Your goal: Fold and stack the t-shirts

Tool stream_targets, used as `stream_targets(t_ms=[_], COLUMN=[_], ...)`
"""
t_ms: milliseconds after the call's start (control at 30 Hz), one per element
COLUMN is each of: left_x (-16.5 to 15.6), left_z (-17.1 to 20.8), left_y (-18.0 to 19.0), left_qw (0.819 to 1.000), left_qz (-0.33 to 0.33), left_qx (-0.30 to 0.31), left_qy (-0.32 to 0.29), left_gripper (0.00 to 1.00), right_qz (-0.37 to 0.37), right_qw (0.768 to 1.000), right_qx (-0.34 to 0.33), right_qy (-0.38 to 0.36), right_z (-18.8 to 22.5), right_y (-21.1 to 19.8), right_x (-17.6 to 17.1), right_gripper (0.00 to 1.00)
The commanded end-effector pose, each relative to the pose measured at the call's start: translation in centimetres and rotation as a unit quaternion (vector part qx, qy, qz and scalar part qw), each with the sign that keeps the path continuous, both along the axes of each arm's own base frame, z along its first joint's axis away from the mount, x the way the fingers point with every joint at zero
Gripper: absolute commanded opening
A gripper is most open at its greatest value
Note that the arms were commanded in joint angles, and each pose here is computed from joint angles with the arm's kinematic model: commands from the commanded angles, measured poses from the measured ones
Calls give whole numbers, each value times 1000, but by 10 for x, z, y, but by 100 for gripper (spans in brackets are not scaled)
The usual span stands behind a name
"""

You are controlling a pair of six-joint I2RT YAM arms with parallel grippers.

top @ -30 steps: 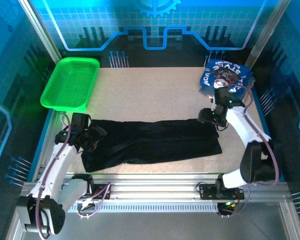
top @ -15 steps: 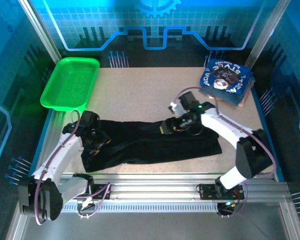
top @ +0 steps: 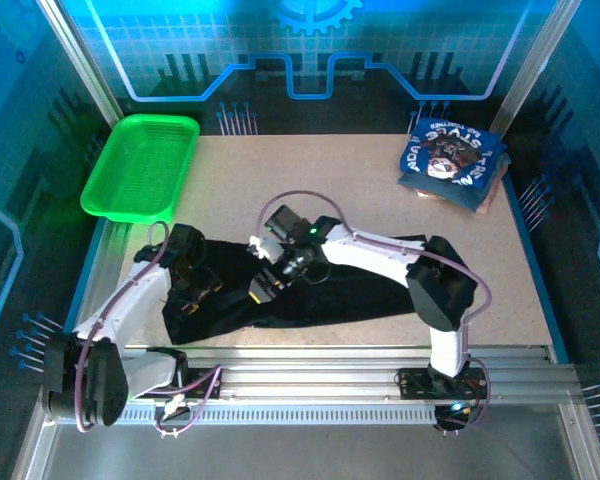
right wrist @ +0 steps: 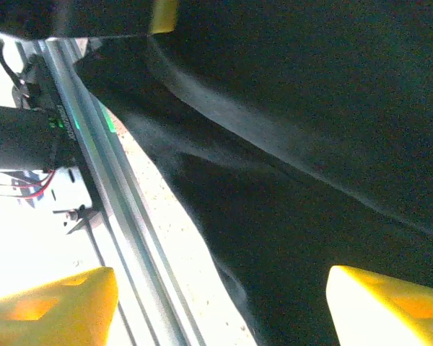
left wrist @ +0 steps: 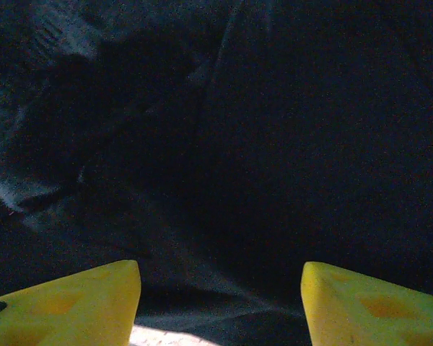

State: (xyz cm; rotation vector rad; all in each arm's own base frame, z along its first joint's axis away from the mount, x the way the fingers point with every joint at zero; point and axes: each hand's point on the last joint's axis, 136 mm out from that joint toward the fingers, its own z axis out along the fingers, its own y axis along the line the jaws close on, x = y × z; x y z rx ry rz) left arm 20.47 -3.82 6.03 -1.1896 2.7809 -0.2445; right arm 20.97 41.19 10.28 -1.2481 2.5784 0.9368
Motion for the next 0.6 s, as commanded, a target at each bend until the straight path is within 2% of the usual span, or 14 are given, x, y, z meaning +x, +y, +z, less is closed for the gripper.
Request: stream_targets(t_ms=[0, 267, 433, 567], left_x=[14, 43, 63, 79], left_z=[-14, -29, -24, -9], left_y=[0, -1, -5, -5], left_qw=[1000, 999, 998, 997], left_qz=[6, -2, -4, -9], left_qx=[-8, -22, -32, -31], left_qy=[-9, -28, -50, -74], left_gripper=[57, 14, 9, 9], right_qz=[25, 3, -33, -60], right_qw=[997, 989, 979, 974], right_qx=[-53, -108, -150, -164], right_qy=[-40, -102, -135, -145], right_z=[-27, -52, -59, -59], right_y=[1, 4, -6, -7], right_x=[3, 30, 52, 68], right_gripper=[76, 74, 74, 73])
